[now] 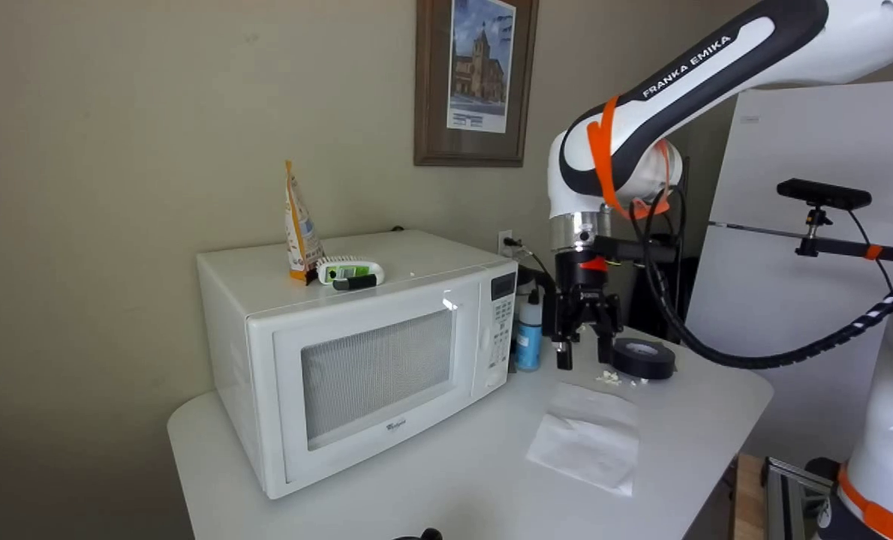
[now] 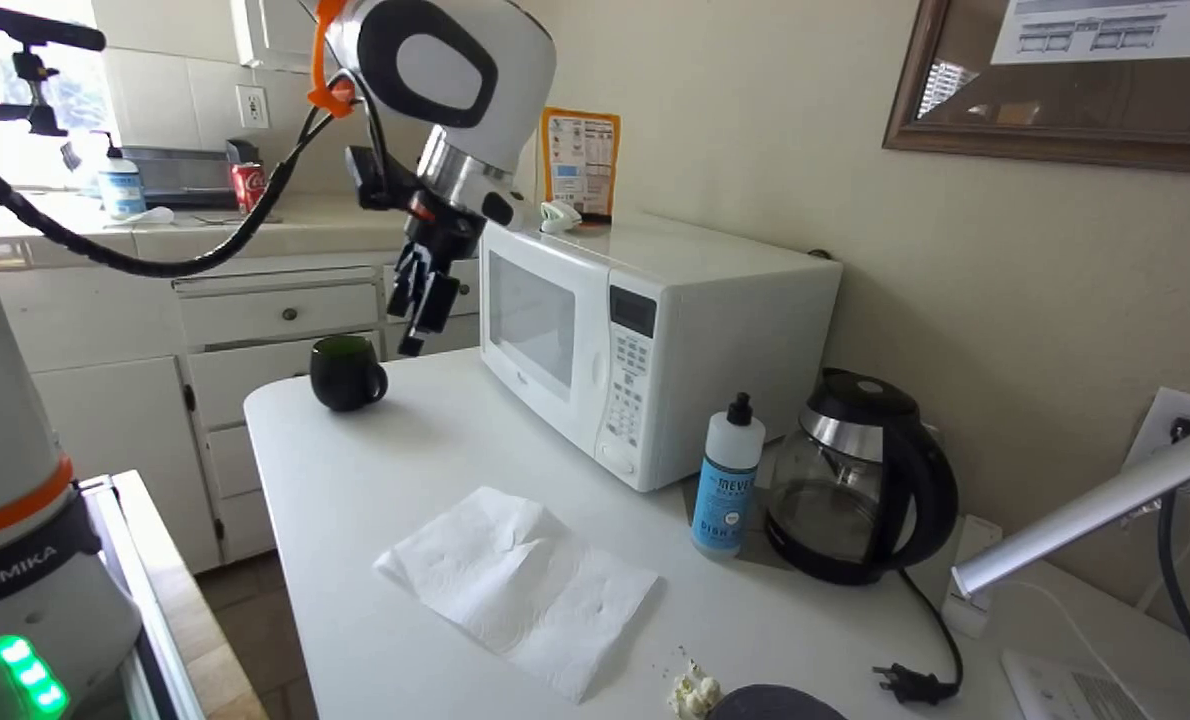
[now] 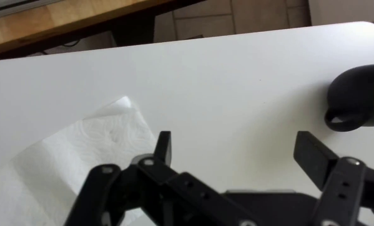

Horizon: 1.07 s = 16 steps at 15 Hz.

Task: Move the cup to the right

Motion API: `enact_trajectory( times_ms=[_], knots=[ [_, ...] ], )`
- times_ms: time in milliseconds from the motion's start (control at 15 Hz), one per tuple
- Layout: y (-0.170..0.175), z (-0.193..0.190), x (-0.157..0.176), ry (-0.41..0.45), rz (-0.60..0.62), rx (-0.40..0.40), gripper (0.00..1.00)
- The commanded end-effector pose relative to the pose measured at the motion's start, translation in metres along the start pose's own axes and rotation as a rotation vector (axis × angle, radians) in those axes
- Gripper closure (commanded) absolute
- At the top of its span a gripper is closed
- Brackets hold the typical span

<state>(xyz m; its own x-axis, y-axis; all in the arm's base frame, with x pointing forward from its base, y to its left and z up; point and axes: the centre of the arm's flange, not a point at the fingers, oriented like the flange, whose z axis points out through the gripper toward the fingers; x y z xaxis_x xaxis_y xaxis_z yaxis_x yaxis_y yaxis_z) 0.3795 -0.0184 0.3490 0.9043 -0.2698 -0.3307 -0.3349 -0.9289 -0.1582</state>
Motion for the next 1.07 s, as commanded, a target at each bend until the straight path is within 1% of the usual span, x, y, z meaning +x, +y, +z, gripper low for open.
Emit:
enact_trajectory(
  times_ms=[0,200,267,333,467,1000],
  knots=[
    [-0.019,0.063,0.0,-0.022,0.148,0.139,0.0],
    [-0.029,0.097,0.008,-0.034,0.257,0.271,0.0],
    [-0.036,0.104,0.013,-0.024,0.252,0.31,0.0],
    [-0.022,0.082,0.001,-0.028,0.235,0.239,0.0],
    [-0.024,0.089,0.004,-0.036,0.237,0.239,0.0],
    [-0.023,0.083,0.005,-0.025,0.237,0.245,0.0]
  ],
)
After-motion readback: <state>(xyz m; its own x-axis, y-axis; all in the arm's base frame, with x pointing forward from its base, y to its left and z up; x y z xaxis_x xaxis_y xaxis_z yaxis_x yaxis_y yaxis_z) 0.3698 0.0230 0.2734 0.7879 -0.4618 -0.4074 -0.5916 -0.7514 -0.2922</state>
